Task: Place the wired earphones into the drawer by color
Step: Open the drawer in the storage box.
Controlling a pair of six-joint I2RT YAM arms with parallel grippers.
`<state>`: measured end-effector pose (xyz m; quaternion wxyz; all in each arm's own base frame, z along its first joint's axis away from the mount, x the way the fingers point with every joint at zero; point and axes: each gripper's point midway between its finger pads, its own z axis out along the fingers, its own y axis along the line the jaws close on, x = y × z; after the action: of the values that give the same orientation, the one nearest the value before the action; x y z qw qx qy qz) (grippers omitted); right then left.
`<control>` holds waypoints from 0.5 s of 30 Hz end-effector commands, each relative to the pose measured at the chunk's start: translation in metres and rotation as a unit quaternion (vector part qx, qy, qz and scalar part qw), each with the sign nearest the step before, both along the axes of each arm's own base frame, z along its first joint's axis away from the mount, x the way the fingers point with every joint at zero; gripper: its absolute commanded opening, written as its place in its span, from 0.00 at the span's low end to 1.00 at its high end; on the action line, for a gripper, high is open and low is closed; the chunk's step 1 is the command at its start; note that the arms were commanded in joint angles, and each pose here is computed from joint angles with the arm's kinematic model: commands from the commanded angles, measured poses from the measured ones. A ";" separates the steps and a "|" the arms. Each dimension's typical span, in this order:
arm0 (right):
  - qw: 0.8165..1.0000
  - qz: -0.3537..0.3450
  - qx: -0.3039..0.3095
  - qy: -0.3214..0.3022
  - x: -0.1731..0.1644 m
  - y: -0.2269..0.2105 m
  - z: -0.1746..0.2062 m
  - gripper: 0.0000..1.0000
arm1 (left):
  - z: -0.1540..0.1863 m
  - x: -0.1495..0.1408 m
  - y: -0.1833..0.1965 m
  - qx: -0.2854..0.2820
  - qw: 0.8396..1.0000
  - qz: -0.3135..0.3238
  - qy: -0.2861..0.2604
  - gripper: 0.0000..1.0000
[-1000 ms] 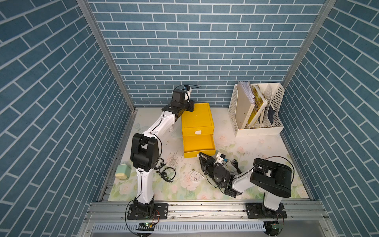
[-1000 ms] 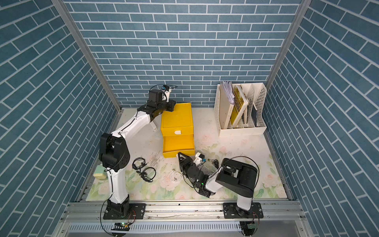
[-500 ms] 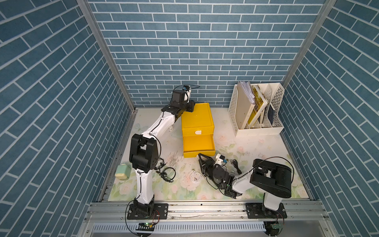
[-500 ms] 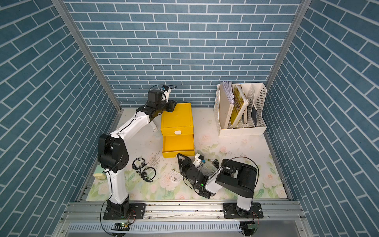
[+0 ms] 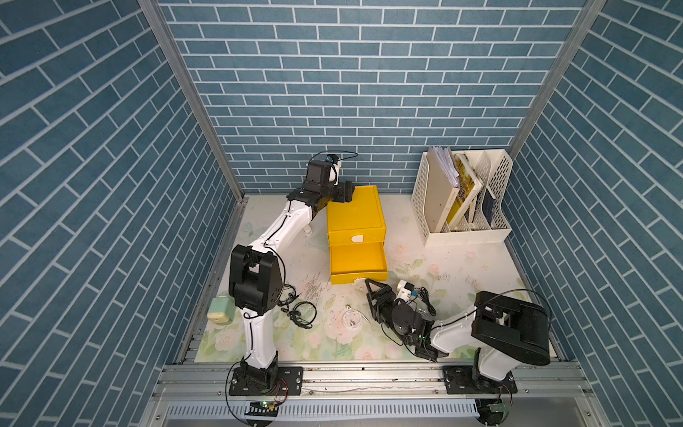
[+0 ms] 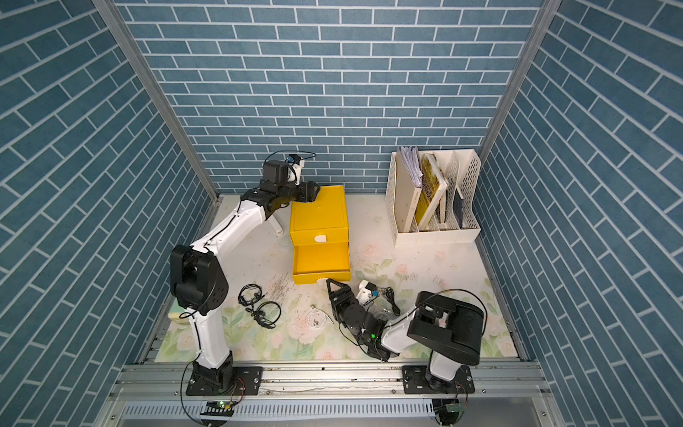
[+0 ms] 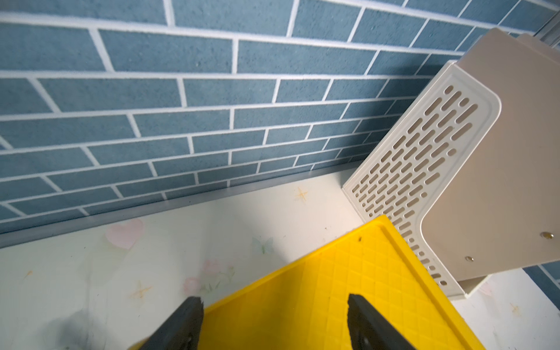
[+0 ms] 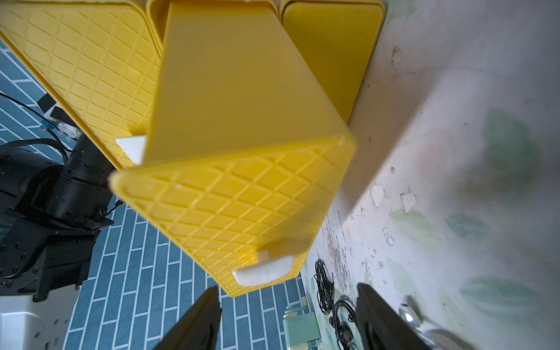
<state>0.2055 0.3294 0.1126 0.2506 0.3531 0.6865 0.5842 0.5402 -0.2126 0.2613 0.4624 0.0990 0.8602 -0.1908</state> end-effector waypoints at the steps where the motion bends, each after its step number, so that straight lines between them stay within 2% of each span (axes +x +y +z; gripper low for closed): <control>1: 0.999 0.004 -0.042 0.007 -0.007 -0.015 -0.007 0.74 | 0.012 -0.015 0.021 -0.011 0.999 0.019 0.032 0.84; 9: 0.992 0.028 -0.123 0.000 -0.022 -0.048 -0.001 0.76 | 0.098 -0.045 0.045 -0.045 0.998 0.033 -0.025 0.88; 12: 0.988 0.027 -0.153 -0.004 -0.027 -0.068 0.004 0.76 | 0.129 -0.065 0.055 -0.056 0.997 0.038 -0.046 0.94; 15: 0.982 0.014 -0.190 -0.007 -0.030 -0.095 0.010 0.76 | 0.155 -0.095 0.062 -0.068 0.995 0.035 -0.062 0.95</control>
<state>0.1824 0.2661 0.1556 0.2767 0.3153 0.7256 0.5455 0.4708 -0.1577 0.3924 0.5204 0.0509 0.8250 -0.2144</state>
